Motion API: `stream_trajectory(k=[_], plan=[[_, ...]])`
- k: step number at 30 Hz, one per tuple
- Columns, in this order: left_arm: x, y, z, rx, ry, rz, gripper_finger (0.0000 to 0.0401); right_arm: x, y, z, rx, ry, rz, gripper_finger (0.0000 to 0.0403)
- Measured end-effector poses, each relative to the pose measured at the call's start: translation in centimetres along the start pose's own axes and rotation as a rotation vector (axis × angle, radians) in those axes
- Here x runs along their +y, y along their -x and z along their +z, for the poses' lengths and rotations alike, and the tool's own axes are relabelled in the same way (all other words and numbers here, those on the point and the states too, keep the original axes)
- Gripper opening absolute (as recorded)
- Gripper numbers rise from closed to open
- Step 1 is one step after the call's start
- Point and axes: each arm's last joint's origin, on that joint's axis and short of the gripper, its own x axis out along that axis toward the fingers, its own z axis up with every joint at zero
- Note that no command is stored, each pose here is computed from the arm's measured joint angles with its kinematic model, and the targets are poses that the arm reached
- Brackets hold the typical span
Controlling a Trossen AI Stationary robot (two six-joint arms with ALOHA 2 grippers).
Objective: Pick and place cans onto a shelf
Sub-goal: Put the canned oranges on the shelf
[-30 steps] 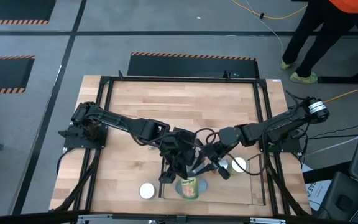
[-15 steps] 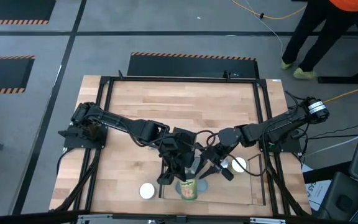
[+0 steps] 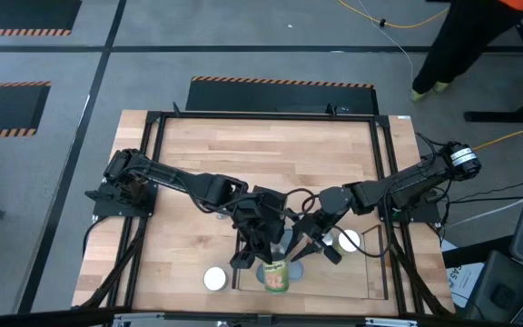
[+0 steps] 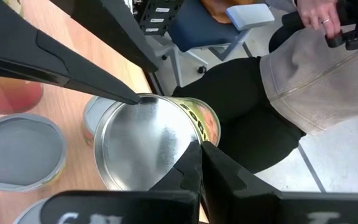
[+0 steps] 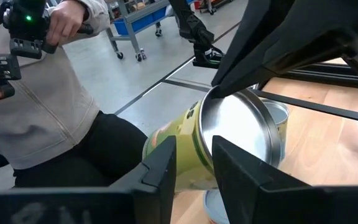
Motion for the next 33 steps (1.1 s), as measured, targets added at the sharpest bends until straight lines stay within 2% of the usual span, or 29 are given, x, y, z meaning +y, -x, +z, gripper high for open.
stream_trajectory(k=[19,26,28,33], plan=[[-0.1,0.0,0.0,0.0,-0.038,0.001,0.0,0.1,0.0,-0.8,0.075,0.061,0.029,0.0107],[-1.2,-0.6,0.0,-0.02,-0.087,0.019,0.0,1.5,1.5,-0.7,0.162,-0.115,0.181,0.0095],[-1.7,-0.8,0.2,-0.058,-0.111,0.039,0.0,2.3,2.5,-0.4,0.188,-0.156,0.187,0.0087],[-3.0,-1.2,1.0,-0.171,-0.17,0.079,0.0,4.8,5.6,0.6,0.222,-0.164,0.15,0.0065]])
